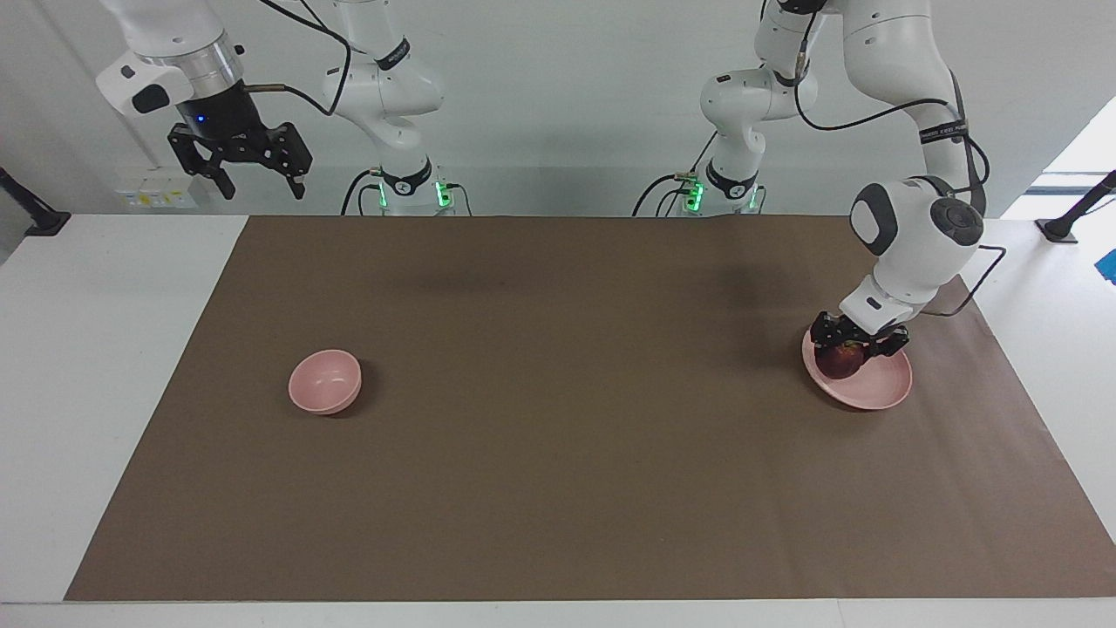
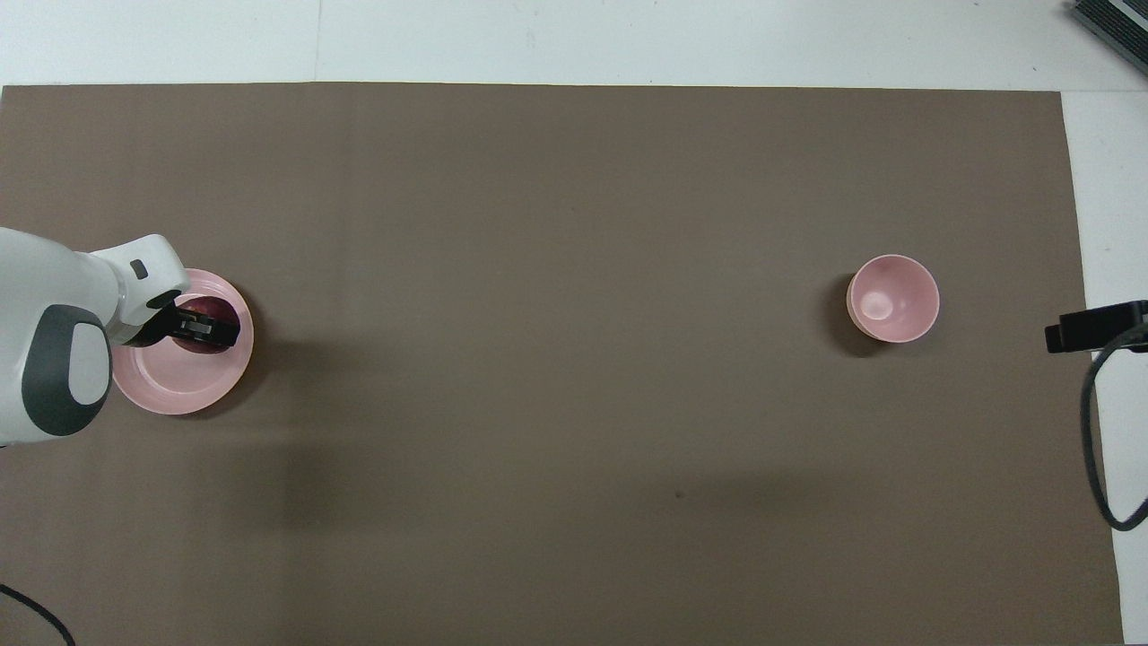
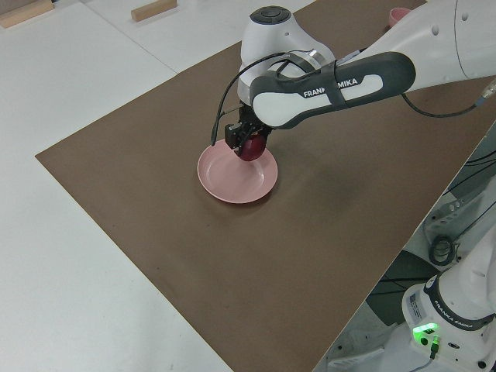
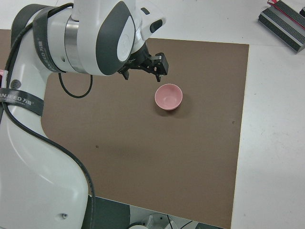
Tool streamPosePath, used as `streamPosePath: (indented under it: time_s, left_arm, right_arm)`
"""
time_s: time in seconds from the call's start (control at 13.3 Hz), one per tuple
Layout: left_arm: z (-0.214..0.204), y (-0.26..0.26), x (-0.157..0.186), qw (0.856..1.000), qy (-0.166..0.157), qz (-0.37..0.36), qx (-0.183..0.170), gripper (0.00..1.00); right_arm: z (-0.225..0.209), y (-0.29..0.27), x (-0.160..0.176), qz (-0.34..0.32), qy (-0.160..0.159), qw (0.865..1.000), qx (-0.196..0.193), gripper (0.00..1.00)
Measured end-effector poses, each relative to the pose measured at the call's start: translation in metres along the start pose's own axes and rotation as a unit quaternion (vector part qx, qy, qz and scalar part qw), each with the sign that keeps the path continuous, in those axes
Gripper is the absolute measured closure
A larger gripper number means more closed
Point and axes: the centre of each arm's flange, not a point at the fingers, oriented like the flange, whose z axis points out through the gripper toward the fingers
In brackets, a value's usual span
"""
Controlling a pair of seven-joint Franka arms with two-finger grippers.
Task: Move apple from plate to bowl
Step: 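Close the left gripper on the red apple and lift it, then carry the apple with the left gripper while the right gripper approaches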
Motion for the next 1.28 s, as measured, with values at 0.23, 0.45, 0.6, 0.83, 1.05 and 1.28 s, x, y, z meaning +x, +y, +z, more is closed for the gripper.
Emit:
streamPosePath:
  time_s: [0.23, 0.45, 0.6, 0.83, 1.05, 1.28]
  left_arm:
    - [0.000, 0.016, 0.004, 1.000, -0.008, 0.007, -0.003, 0.22]
    - [-0.004, 0.037, 0.012, 1.000, -0.009, 0.012, -0.003, 0.22]
    - [-0.009, 0.046, 0.016, 1.000, -0.019, 0.014, -0.006, 0.22]
    - [-0.031, 0.048, 0.021, 0.998, -0.064, 0.014, -0.019, 0.22]
    - [-0.042, 0.074, 0.031, 0.996, -0.090, -0.014, -0.020, 0.22]
    - [-0.044, 0.121, 0.041, 0.990, -0.111, -0.078, -0.023, 0.22]
  right_arm:
    - [0.016, -0.011, 0.003, -0.048, -0.005, 0.997, 0.062, 0.00]
    - [0.033, -0.020, 0.012, -0.089, 0.006, 0.991, 0.100, 0.00]
    - [0.048, -0.028, 0.016, -0.101, 0.013, 0.985, 0.137, 0.00]
    - [0.072, -0.034, 0.023, -0.092, 0.024, 0.977, 0.193, 0.00]
    - [0.092, -0.035, 0.026, -0.090, 0.038, 0.965, 0.243, 0.00]
    - [0.110, -0.028, 0.026, -0.091, 0.049, 0.948, 0.300, 0.00]
